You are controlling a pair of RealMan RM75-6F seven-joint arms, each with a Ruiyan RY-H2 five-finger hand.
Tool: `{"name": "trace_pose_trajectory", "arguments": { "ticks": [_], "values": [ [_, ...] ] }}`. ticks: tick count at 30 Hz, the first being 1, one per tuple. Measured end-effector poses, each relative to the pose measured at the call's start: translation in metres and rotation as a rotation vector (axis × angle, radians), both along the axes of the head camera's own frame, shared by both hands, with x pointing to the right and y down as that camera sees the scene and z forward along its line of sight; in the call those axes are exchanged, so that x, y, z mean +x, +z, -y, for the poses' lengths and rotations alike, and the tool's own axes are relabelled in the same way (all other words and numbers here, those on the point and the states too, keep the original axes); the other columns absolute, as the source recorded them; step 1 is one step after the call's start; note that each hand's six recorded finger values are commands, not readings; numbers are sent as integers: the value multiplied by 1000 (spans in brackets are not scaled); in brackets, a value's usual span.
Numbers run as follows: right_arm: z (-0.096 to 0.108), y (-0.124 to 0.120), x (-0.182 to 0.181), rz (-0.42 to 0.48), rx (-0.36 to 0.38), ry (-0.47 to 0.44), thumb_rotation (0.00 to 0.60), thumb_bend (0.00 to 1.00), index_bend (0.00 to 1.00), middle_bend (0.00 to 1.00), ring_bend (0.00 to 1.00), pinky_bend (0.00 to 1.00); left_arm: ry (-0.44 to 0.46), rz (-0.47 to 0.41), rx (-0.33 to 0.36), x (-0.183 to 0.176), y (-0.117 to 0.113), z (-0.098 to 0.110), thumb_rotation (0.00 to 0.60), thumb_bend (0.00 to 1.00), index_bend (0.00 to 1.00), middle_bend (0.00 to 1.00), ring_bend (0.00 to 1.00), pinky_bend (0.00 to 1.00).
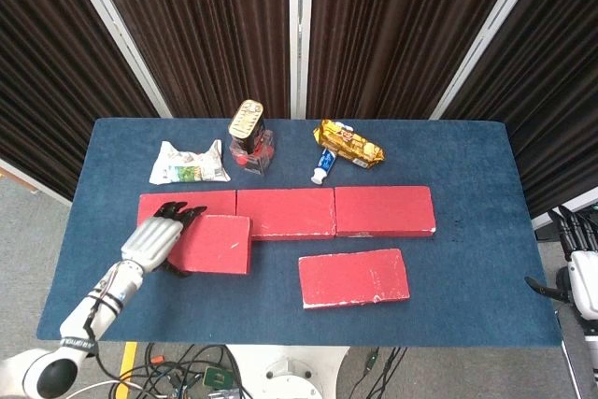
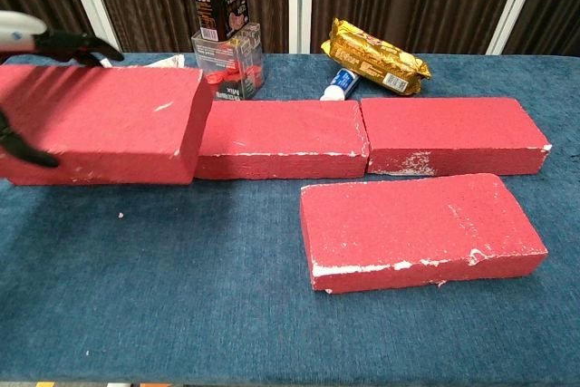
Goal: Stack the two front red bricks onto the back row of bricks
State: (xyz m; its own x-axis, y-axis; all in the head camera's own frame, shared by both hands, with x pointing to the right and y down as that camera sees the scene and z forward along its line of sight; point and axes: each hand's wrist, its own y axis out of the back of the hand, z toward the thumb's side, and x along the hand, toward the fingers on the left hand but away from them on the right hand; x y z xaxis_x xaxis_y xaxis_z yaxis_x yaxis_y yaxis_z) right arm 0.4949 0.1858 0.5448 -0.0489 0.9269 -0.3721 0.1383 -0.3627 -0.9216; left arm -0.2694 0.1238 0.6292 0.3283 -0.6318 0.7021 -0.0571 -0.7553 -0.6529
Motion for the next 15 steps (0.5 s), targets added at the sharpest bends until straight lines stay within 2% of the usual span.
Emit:
{"name": "trace_pose_trajectory", "arguments": {
  "ticks": [7,15],
  "values": [
    [0,2,2,-2,-8,3,600,0,0,0,0,0,-4,30,-18,24,32,45,600,20,0,205,0,0],
    [0,7,3,3,-32,6,600,0,0,0,0,0,-22,46,-81,36,64,65,600,20,0,205,0,0]
  ]
}}
